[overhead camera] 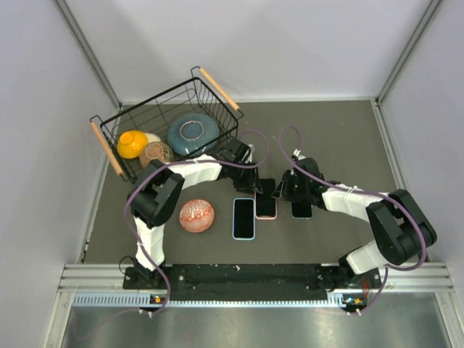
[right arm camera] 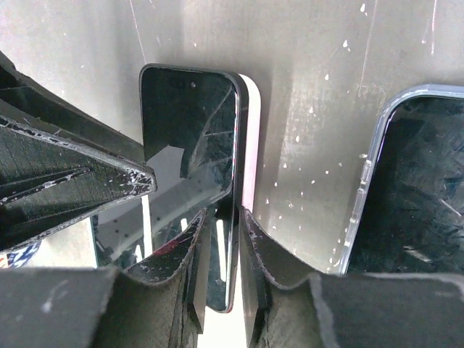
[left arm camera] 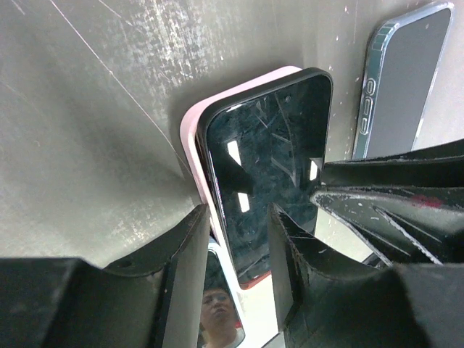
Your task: Put the phone into the phone case
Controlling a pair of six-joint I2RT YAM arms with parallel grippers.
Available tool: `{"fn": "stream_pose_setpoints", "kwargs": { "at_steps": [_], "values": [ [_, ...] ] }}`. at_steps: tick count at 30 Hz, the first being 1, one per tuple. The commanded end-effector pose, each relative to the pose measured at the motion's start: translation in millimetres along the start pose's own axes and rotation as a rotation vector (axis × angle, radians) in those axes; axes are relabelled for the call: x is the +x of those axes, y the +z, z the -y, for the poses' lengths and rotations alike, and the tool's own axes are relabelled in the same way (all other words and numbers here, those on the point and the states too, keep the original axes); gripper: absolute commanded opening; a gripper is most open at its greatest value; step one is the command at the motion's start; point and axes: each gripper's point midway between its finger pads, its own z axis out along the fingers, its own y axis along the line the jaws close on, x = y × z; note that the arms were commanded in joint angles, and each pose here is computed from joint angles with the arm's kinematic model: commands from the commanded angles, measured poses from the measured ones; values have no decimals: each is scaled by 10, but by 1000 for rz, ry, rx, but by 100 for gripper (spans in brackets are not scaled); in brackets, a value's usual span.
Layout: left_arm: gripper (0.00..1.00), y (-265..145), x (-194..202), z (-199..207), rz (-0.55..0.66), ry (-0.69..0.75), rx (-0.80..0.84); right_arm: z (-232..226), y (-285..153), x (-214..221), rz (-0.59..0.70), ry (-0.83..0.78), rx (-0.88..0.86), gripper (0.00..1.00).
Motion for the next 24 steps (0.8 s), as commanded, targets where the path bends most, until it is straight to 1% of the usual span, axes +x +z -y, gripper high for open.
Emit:
{"fn": "stream_pose_setpoints", "kwargs": {
  "at_steps": [1, 3, 5, 6, 8, 9, 11, 12, 13, 15, 18, 24],
  "values": [
    [41, -12, -40, 141, 19, 40, 84, -223, 52, -68, 5, -48, -44, 20],
    [41, -7, -30, 127, 20, 42, 83, -226, 47, -67, 6, -46, -40, 20],
    [40, -9, -23, 112, 17, 42, 75, -219, 7, -61, 1, -38, -28, 24],
    [40, -9, -19, 89, 19, 43, 60, -248, -51, -106, 23, -37, -32, 33],
    [39, -4, -23, 51, 17, 39, 40, -270, -128, -141, 42, -32, -34, 42],
    [38, 0, -30, 51, 19, 39, 40, -316, -198, -206, 72, -37, -45, 48],
    [37, 6, -14, 49, 13, 35, 43, -332, -232, -228, 83, -39, -53, 54],
    [36, 8, -19, 65, 15, 37, 52, -323, -233, -212, 76, -40, -56, 60],
    [36, 16, -4, 58, 11, 29, 53, -306, -225, -196, 70, -41, -54, 62],
    [35, 22, 2, 59, 9, 26, 55, -283, -190, -139, 62, -29, -63, 66],
    [34, 20, 19, 45, 7, 27, 54, -220, -131, -56, 46, -4, -58, 70],
    [34, 8, 67, 108, -3, 19, 101, -138, -24, -16, 41, 27, -34, 73]
  ]
}}
